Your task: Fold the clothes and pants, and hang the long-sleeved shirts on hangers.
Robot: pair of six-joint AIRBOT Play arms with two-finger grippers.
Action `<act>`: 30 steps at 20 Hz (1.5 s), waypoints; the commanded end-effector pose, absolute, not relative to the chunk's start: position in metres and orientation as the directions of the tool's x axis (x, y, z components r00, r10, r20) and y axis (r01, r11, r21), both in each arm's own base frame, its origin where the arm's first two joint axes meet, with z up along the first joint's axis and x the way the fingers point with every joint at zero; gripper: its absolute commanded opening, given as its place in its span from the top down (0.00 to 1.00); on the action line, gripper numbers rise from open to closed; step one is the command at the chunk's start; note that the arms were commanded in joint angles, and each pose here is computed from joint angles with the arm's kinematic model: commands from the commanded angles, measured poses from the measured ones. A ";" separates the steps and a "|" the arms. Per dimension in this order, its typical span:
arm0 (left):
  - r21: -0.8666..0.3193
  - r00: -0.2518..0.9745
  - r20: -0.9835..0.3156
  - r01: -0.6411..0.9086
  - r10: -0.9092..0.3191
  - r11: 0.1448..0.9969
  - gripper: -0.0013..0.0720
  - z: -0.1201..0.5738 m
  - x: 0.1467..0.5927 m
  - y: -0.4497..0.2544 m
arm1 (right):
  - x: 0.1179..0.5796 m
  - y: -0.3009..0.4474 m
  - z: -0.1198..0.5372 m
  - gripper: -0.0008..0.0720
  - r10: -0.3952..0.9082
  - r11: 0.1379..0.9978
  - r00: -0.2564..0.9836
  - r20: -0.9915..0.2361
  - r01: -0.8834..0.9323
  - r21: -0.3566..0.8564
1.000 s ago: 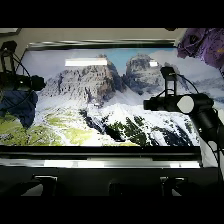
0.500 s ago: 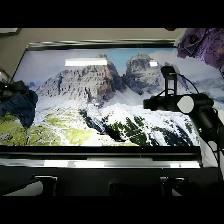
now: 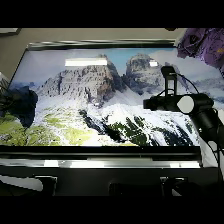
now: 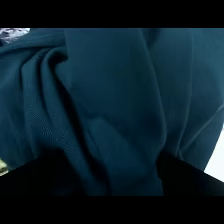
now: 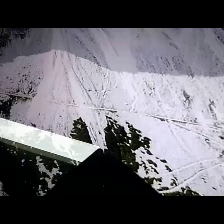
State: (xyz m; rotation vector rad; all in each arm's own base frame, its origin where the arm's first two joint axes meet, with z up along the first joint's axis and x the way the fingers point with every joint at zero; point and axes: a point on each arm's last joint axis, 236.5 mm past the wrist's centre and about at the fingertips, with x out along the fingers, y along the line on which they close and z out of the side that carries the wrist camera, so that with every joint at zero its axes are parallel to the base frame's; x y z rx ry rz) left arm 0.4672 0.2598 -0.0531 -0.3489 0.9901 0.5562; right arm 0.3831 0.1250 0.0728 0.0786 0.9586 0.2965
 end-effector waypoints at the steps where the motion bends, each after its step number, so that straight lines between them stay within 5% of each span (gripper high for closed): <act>1: -0.061 0.443 -0.856 -0.600 0.267 0.798 0.00 -0.088 0.479 0.265 | 0.383 0.126 0.073 0.94 0.285 0.956 0.536 -0.794 -0.214 0.199; 2: -0.069 0.444 -0.857 -0.602 0.262 0.795 0.31 -0.088 0.479 0.264 | 0.383 0.126 0.073 0.94 0.285 0.957 0.537 -0.794 -0.200 0.208; 3: -0.089 0.444 -0.862 -0.609 0.246 0.788 0.83 -0.086 0.479 0.260 | 0.383 0.126 0.073 0.92 0.285 0.958 0.537 -0.794 -0.184 0.220; 4: -0.113 0.429 -0.878 -0.617 0.212 0.779 0.96 -0.084 0.475 0.252 | 0.383 0.126 0.073 0.86 0.285 0.958 0.536 -0.794 -0.172 0.228; 8: -0.310 0.423 -0.906 -0.597 -0.038 0.740 0.97 -0.062 0.479 0.186 | 0.377 0.130 0.071 0.87 0.302 0.952 0.515 -0.802 -0.122 0.280; 16: -0.513 0.445 -0.782 -0.059 -0.437 0.856 0.97 0.077 0.474 -0.109 | 0.342 0.116 0.066 0.86 0.254 0.966 0.414 -0.874 -0.161 0.205; 23: -0.619 0.193 -0.751 0.126 -0.631 0.775 0.96 0.063 0.362 -0.357 | 0.313 0.066 0.081 0.40 0.069 0.987 0.409 -0.910 -0.163 0.002; 26: -0.622 0.106 -0.769 0.104 -0.631 0.776 0.95 0.028 0.325 -0.408 | 0.304 0.058 0.082 0.40 0.043 0.978 0.390 -0.920 -0.206 -0.042; 28: -0.622 0.114 -0.771 0.075 -0.626 0.779 0.72 0.020 0.331 -0.408 | 0.304 0.056 0.082 0.40 0.031 0.974 0.389 -0.921 -0.218 -0.059; 30: -0.626 0.159 -0.764 0.052 -0.625 0.778 0.19 0.034 0.357 -0.382 | 0.308 0.045 0.083 0.30 0.000 0.977 0.403 -0.915 -0.194 -0.085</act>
